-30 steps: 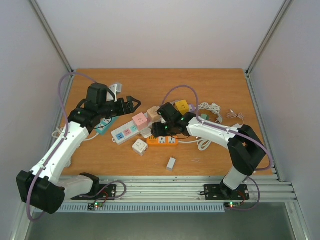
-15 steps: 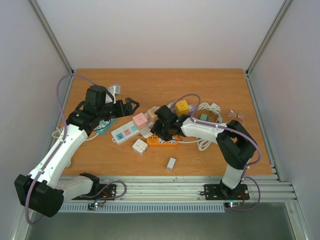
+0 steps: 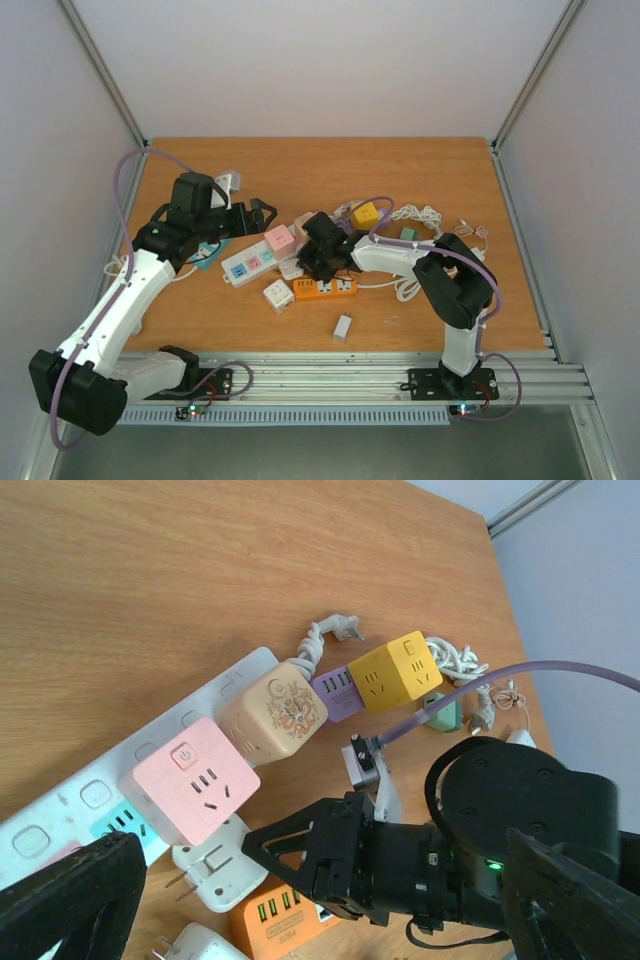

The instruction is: Insert the plug

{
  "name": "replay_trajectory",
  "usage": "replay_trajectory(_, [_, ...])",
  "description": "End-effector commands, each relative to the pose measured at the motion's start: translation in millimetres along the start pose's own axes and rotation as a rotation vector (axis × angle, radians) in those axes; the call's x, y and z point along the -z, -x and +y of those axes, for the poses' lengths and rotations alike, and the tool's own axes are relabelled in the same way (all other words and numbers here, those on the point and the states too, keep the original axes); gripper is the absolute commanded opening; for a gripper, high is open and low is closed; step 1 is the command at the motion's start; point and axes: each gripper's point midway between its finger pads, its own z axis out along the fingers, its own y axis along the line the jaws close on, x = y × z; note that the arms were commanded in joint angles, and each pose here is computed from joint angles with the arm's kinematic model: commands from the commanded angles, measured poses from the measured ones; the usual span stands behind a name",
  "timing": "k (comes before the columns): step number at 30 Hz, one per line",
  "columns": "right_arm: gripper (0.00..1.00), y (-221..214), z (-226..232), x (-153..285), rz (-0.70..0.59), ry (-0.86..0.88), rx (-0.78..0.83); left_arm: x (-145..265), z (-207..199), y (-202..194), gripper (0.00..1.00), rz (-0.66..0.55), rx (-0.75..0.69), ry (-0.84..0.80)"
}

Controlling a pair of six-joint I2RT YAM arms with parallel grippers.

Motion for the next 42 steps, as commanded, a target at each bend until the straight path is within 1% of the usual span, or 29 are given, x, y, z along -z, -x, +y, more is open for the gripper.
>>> replay_trajectory(1, [0.19,-2,2,0,-0.009,0.016,-0.036,10,-3,5,0.96,-0.04,-0.034,0.0])
replay_trajectory(3, [0.13,0,6,3,-0.028,0.049,-0.024,10,-3,5,0.97,-0.041,-0.032,-0.002])
replay_trajectory(5, [0.11,1,13,8,-0.038,0.077,0.0,10,-3,6,0.96,-0.041,-0.031,-0.003])
replay_trajectory(15, [0.11,6,28,26,-0.082,0.135,0.099,10,-2,3,0.97,-0.035,-0.03,0.0])
replay_trajectory(20, [0.13,8,48,54,-0.129,0.213,0.215,10,-2,1,0.97,-0.026,-0.027,-0.004])
replay_trajectory(26, [0.14,16,55,84,-0.162,0.252,0.317,5,1,-6,0.98,0.001,-0.022,-0.006])
replay_trajectory(29, [0.14,21,52,96,-0.157,0.26,0.343,0,2,-10,0.98,0.02,-0.007,-0.013])
replay_trajectory(32, [0.14,24,52,108,-0.125,0.297,0.376,-5,2,-16,0.98,0.04,0.004,-0.034])
replay_trajectory(35, [0.14,29,56,125,-0.092,0.352,0.463,-9,-1,-21,0.99,0.07,0.01,-0.067])
replay_trajectory(39, [0.14,41,63,158,-0.109,0.425,0.587,-13,-11,-29,0.99,0.116,0.021,-0.125])
replay_trajectory(42, [0.15,43,71,184,-0.108,0.471,0.664,-15,-24,-30,0.99,0.136,0.042,-0.2])
